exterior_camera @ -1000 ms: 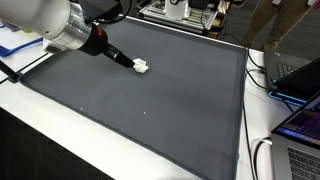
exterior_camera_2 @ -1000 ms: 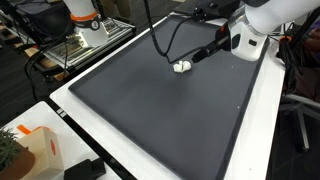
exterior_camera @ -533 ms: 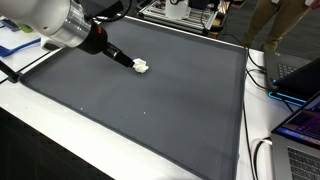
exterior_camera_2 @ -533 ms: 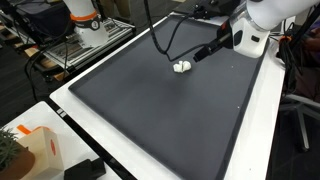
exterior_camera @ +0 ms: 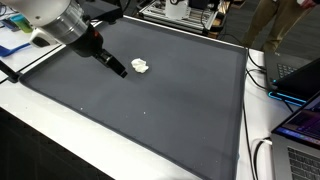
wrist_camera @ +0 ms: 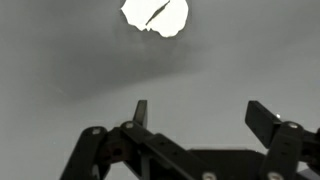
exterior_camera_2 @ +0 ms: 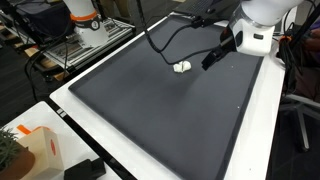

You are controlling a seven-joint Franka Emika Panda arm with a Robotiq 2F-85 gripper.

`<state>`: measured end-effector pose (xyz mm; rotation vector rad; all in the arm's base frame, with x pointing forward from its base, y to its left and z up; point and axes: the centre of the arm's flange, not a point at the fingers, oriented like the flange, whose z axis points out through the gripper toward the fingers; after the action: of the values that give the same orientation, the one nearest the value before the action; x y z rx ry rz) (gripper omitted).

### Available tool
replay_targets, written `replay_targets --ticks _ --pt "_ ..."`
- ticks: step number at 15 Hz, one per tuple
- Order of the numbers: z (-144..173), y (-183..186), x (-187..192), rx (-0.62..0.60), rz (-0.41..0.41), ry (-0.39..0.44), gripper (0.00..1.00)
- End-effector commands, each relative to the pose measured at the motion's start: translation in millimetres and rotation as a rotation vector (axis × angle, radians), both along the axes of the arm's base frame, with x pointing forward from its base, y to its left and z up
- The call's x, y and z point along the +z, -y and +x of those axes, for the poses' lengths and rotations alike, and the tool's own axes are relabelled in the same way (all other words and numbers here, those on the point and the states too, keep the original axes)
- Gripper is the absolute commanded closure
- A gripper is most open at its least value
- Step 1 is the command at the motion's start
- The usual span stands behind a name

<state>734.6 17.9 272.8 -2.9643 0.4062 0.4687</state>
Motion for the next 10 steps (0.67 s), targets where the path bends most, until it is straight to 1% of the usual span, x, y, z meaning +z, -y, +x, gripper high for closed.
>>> replay_targets --ticks 1,3,5,6,8,10 --pt "-75.8 4.9 19.3 0.023 0.010 0.055 0.00" --pt "-85.4 5.3 30.9 0.056 0.010 0.047 0.00" --pt "-99.9 5.7 43.6 0.126 0.045 0.017 0.00" --pt "-35.0 1.8 36.6 0.077 0.019 0.030 0.00" --pt "-49.3 1.7 45.9 0.108 0.028 0.023 0.00" --pt "-56.1 1.7 49.3 0.116 0.031 0.017 0.00"
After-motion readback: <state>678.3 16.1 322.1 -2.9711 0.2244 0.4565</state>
